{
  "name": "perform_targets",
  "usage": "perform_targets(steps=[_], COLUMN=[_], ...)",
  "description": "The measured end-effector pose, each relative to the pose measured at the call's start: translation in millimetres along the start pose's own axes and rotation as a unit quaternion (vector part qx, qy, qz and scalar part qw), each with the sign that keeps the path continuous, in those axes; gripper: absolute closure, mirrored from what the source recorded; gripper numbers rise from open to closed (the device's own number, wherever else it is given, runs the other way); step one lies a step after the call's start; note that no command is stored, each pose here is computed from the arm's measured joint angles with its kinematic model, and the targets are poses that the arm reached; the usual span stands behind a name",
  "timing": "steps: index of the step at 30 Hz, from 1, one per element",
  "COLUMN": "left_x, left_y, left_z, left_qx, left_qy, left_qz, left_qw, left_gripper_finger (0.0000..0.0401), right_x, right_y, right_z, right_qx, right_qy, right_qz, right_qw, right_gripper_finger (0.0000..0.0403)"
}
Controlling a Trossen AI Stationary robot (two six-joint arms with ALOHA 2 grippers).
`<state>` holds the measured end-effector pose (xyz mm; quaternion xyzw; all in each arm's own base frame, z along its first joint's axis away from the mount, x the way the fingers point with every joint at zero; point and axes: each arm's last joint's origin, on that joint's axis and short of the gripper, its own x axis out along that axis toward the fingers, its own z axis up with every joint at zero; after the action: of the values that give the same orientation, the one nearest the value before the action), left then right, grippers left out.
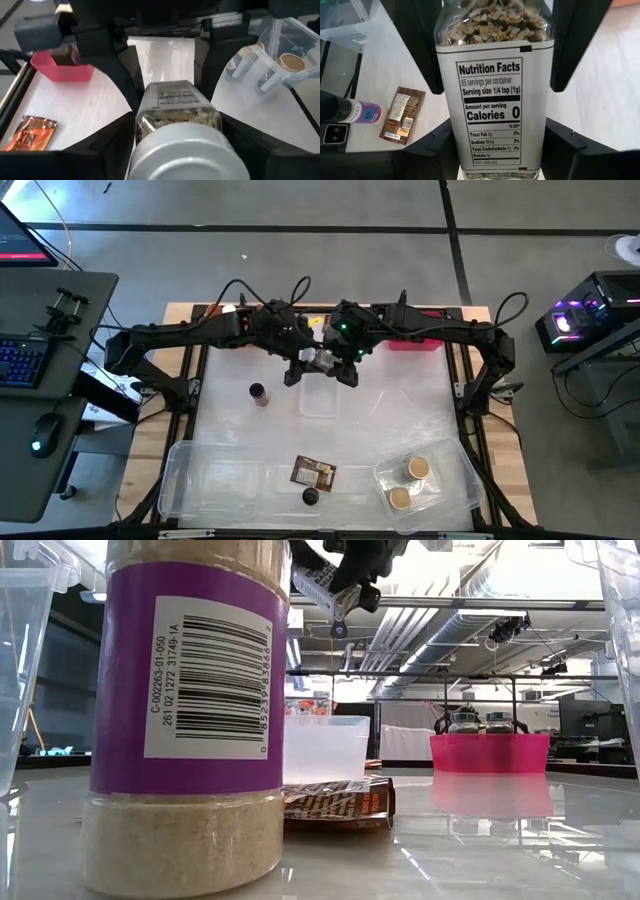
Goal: Sort spices by type
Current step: Put the white seasoning bottle into the orange bin
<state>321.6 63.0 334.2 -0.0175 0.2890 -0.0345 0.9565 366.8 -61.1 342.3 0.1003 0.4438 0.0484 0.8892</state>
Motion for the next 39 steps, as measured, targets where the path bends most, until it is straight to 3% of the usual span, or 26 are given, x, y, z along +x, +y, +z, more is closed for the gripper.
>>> perform_targets(steps=[18,22,24,27,31,35,39], left_x=[0,0,-1,-1,-22,-58,-84], left_y=[0,0,1,4,15,30,56], left_z=[-4,-4,-5,-8,-12,-9,-11], left_qx=[-0.008,-0.008,-0.007,-0.014,-0.016,-0.003,-0.050], left_qy=[0.019,0.020,0.022,0.039,0.117,0.176,0.185], left_qz=[-0.001,-0.003,-0.002,0.005,0.058,0.153,0.257], left_qw=[1.000,1.000,1.000,0.999,0.991,0.972,0.947], left_gripper_finger=[0.0233,0.0235,0.0235,0.0235,0.0235,0.0235,0.0235], right_x=[0,0,-1,-7,-19,-43,-52], right_y=[-1,0,0,0,-3,-6,-14], right_z=[2,2,3,5,4,3,2], right_qx=[-0.005,0.004,0.000,-0.002,0.004,0.005,0.026], right_qy=[-0.009,-0.011,-0.016,-0.029,-0.040,-0.066,-0.076], right_qz=[-0.009,-0.009,-0.009,-0.019,-0.050,-0.089,-0.108], right_qw=[1.000,1.000,1.000,0.999,0.998,0.994,0.991], right_gripper_finger=[0.0205,0.0204,0.0167,0.0083,0.0019,0.0009,0.0010])
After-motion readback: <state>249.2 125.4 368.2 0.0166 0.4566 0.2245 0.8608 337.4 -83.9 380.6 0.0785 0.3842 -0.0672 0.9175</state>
